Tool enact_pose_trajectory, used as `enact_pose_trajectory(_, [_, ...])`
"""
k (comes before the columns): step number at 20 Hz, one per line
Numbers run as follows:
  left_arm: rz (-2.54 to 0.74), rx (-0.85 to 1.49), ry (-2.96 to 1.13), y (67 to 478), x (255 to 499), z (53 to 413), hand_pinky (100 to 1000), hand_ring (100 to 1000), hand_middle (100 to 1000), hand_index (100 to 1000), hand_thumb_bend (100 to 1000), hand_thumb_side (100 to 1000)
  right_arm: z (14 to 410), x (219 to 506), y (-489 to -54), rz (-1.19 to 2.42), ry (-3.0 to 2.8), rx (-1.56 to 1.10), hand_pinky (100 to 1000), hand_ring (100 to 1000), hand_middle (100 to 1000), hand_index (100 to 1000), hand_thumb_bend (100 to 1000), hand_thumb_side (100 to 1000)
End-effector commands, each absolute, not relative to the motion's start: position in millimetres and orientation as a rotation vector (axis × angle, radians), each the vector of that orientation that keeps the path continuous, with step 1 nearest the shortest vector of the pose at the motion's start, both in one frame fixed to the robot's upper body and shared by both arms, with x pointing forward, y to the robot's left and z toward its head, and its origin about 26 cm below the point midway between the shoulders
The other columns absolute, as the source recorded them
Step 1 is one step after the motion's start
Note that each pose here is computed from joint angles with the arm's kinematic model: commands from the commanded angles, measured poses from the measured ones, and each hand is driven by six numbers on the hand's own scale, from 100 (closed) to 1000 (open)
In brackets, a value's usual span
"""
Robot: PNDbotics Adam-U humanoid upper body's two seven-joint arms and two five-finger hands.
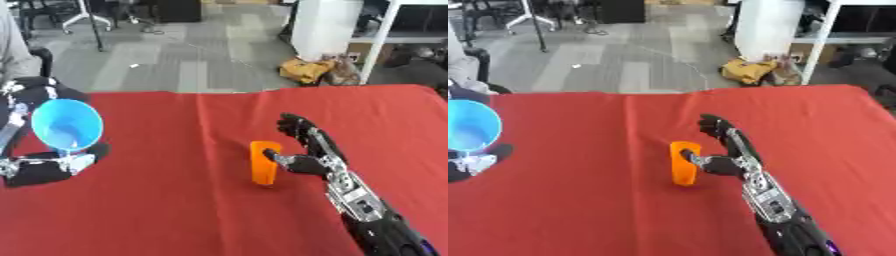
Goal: Pour the contents of one cup into another cup.
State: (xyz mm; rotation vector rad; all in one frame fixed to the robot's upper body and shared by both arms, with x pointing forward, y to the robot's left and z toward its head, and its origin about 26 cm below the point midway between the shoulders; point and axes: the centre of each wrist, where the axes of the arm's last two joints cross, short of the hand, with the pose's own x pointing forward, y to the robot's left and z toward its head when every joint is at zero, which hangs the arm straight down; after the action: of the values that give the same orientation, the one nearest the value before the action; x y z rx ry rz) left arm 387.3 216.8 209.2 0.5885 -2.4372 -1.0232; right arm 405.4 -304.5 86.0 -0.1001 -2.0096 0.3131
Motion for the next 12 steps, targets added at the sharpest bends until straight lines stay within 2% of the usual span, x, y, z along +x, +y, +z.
enact_pose_trajectory(1, [-0.932, 0.494, -2.407, 226, 389, 207, 287, 282, 375, 661, 565, 100, 113, 404, -310, 0.299, -2.076, -0.074, 890, 801, 752, 875, 544, 100])
enact_pose_trajectory(7, [-0.737, 0.241, -2.299, 229, 397, 175, 270, 268, 365, 639, 555, 100, 137, 397, -316, 0.181, -2.159, -0.061, 889, 799, 750, 873, 523, 100])
enact_pose_trajectory(9, [-0.67, 0.135, -2.258, 225, 405, 165, 280, 275, 372, 637, 565, 100, 147, 395, -318, 0.124, -2.199, -0.068, 890, 799, 750, 874, 499, 100])
enact_pose_trajectory(12, [-0.628, 0.007, -2.184, 214, 421, 148, 330, 305, 403, 639, 583, 100, 165, 389, -318, 0.045, -2.277, -0.068, 895, 800, 749, 874, 510, 100])
